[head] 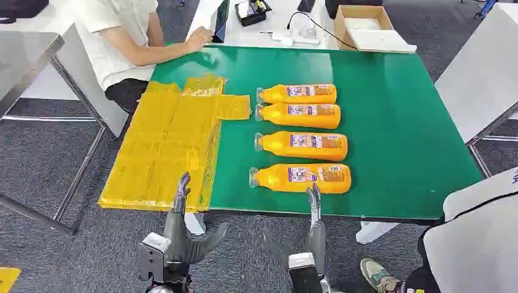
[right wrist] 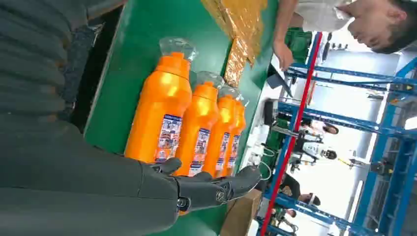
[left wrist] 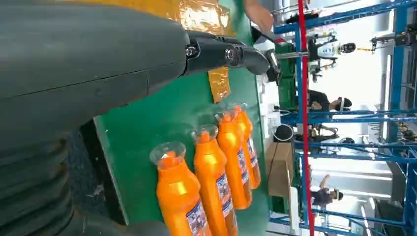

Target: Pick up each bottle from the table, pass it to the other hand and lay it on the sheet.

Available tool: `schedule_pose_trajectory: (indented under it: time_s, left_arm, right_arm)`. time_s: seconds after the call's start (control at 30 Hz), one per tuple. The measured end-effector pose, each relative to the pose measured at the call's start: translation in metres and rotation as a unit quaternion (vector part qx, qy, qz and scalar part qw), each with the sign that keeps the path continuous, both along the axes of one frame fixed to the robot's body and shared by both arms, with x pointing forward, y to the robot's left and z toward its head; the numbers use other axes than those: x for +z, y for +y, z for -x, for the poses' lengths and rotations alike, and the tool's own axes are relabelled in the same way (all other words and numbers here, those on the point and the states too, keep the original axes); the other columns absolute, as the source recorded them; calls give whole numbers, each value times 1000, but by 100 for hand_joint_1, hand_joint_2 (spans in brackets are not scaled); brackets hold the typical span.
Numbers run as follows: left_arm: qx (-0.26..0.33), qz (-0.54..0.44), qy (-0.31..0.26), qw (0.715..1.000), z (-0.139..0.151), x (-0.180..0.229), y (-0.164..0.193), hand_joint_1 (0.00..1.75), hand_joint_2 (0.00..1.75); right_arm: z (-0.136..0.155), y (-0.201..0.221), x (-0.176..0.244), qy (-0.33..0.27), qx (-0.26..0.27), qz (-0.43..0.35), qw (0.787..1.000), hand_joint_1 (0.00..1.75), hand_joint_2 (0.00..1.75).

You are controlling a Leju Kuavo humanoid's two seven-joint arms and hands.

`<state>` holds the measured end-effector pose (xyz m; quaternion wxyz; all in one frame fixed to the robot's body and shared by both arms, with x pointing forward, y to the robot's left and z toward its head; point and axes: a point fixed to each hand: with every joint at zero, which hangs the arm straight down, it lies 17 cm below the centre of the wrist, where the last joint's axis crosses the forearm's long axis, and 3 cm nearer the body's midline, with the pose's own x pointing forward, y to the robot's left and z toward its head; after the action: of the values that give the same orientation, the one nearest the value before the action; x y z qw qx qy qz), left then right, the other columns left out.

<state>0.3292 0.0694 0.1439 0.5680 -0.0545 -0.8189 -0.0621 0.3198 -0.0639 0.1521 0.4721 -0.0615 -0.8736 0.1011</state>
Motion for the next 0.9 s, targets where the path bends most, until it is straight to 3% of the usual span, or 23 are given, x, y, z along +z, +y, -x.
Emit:
schedule_pose_trajectory:
  time_s: [0.9]
  left_arm:
    - [-1, 1, -5, 1000, -1, 1, 0, 0, 175]
  right_arm:
    - [2, 6, 5, -18, 6, 18, 1000, 0, 175]
